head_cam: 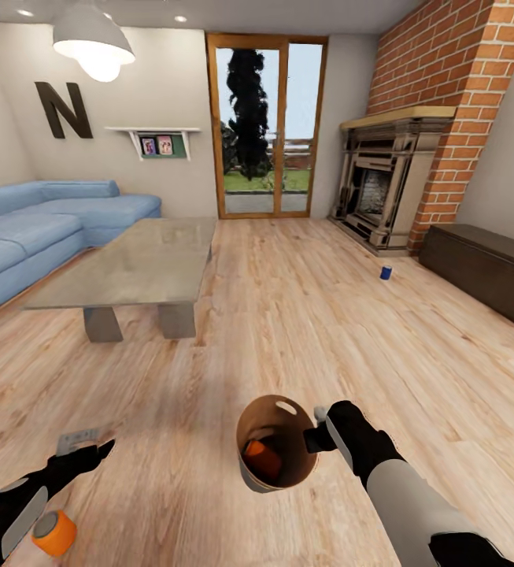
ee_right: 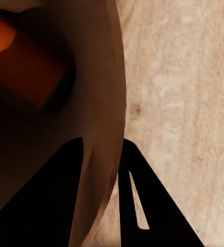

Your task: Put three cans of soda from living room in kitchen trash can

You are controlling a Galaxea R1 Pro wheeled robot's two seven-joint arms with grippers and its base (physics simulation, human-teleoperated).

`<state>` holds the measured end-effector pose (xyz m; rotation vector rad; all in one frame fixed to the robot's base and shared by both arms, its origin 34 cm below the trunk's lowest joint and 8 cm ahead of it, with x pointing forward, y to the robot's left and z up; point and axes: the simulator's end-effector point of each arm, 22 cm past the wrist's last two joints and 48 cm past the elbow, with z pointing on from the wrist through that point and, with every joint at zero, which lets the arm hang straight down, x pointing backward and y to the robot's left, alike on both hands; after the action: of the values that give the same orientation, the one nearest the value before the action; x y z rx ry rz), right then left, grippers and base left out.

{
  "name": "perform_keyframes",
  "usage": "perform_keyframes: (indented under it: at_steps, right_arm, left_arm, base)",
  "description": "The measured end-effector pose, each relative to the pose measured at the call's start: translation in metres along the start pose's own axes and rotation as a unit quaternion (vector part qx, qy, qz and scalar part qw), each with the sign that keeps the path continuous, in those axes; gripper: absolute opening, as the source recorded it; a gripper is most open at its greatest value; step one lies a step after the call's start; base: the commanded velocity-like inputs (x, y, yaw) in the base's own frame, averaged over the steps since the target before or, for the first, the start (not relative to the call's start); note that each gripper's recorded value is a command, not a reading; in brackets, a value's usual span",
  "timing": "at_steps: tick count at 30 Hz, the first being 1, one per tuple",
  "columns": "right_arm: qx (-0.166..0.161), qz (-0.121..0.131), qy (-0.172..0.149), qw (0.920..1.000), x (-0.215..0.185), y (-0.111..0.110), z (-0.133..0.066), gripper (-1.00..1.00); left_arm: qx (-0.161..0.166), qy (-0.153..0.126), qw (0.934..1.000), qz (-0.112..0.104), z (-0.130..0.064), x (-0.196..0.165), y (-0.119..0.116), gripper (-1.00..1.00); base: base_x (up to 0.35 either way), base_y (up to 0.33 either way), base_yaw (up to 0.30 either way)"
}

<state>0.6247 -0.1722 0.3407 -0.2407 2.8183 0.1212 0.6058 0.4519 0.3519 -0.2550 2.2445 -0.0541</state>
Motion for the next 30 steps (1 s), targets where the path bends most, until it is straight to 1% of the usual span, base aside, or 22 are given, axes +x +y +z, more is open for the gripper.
perform_keyframes:
  at_steps: [11, 15, 18, 23, 30]
  right_arm:
    - [-0.001, 0.002, 0.000, 1.0000, 0.0001, 0.0006, 0.0000, -1.00]
    - [-0.006, 0.005, 0.000, 1.0000, 0.0000, 0.0027, 0.0000, -1.00]
    - [-0.002, 0.002, 0.001, 1.0000, 0.0003, 0.0009, 0.0001, -1.00]
    - [-0.003, 0.003, 0.001, 1.0000, 0.0003, 0.0015, 0.0001, -1.00]
    - [-0.001, 0.001, 0.001, 1.0000, 0.0002, 0.0005, 0.0000, -1.00]
  left_arm:
    - [0.000, -0.001, 1.0000, 0.003, 0.0000, -0.0002, -0.0001, 1.00]
    - [0.000, -0.004, 1.0000, 0.004, 0.0000, -0.0015, 0.0000, 1.00]
    - [-0.001, -0.011, 0.9999, 0.006, 0.0000, -0.0046, -0.0001, 1.00]
    - [-0.001, -0.015, 0.9999, 0.009, 0.0001, -0.0060, -0.0003, 1.00]
    - [-0.001, -0.015, 0.9998, 0.010, 0.0003, -0.0049, -0.0007, 1.00]
  base:
    - [-0.109, 0.271, 0.239]
    - [-0.025, 0.138, 0.174]
    - [0.024, 0.048, 0.065]
    - [0.153, 0.018, 0.023]
    - [0.289, 0.003, 0.005]
